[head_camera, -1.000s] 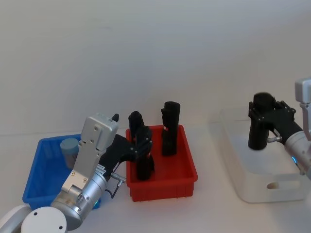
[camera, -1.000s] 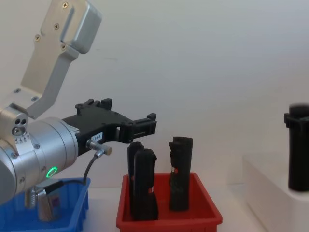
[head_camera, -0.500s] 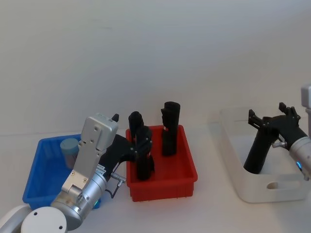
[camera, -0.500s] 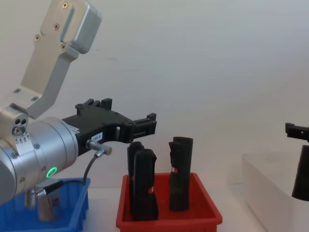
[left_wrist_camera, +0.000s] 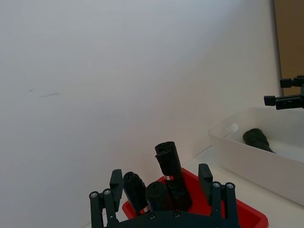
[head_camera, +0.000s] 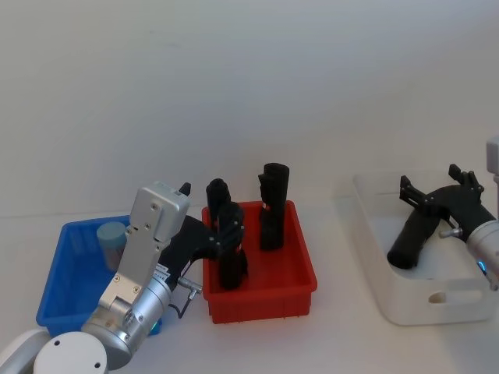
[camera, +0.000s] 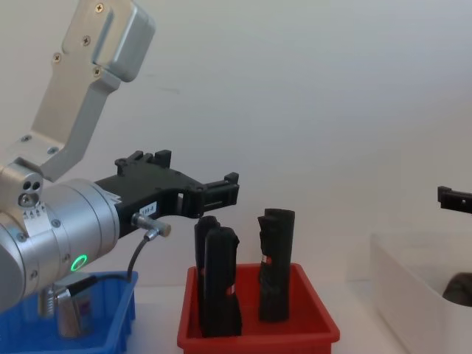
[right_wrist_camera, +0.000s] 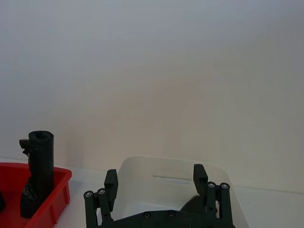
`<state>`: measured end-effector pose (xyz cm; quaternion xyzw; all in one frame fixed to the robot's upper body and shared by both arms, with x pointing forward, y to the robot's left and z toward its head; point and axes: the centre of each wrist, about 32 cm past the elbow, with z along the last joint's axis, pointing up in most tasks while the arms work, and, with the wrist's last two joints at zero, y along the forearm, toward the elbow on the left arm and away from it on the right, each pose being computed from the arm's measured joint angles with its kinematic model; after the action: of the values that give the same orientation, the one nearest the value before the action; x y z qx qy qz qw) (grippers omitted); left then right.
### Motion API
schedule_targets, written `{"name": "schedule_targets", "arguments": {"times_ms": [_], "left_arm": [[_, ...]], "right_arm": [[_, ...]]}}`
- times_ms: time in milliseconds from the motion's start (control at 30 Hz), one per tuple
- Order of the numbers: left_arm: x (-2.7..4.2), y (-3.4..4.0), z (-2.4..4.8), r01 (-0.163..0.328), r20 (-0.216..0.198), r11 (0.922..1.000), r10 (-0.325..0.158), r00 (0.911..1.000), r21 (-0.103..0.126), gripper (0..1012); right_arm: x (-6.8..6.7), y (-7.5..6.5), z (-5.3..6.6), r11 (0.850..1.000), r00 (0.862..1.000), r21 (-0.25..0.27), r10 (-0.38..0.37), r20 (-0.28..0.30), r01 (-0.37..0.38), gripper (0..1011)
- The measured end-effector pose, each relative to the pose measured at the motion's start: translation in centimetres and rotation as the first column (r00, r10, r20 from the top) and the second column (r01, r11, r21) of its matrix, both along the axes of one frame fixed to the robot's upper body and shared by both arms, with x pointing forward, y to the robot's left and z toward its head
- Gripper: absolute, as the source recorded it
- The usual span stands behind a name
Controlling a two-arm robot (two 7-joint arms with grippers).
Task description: Pick the cotton swabs from the blue box and place them into the white box.
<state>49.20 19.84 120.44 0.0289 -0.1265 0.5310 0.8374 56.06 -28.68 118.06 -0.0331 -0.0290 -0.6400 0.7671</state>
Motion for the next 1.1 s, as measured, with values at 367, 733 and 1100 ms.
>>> {"name": "schedule_targets", "arguments": {"times_ms": [367, 733, 1100], "left_arm": [[0.00, 0.00, 0.00, 0.000, 0.000, 1.0000, 0.000, 1.0000, 0.000, 1004], [0.00, 0.00, 0.00, 0.000, 0.000, 1.0000, 0.000, 1.0000, 0.000, 1004], [0.00, 0.00, 0.00, 0.000, 0.000, 1.0000, 0.000, 1.0000, 0.000, 1004]], "right_arm": [[-0.05, -0.05, 0.02, 1.000, 1.000, 0.000, 0.002, 0.004, -0.002, 1002], [-0.07, -0.09, 0.02, 1.000, 1.000, 0.000, 0.003, 0.006, -0.003, 1002], [-0.09, -0.09, 0.02, 1.000, 1.000, 0.000, 0.003, 0.006, -0.003, 1002]]}}
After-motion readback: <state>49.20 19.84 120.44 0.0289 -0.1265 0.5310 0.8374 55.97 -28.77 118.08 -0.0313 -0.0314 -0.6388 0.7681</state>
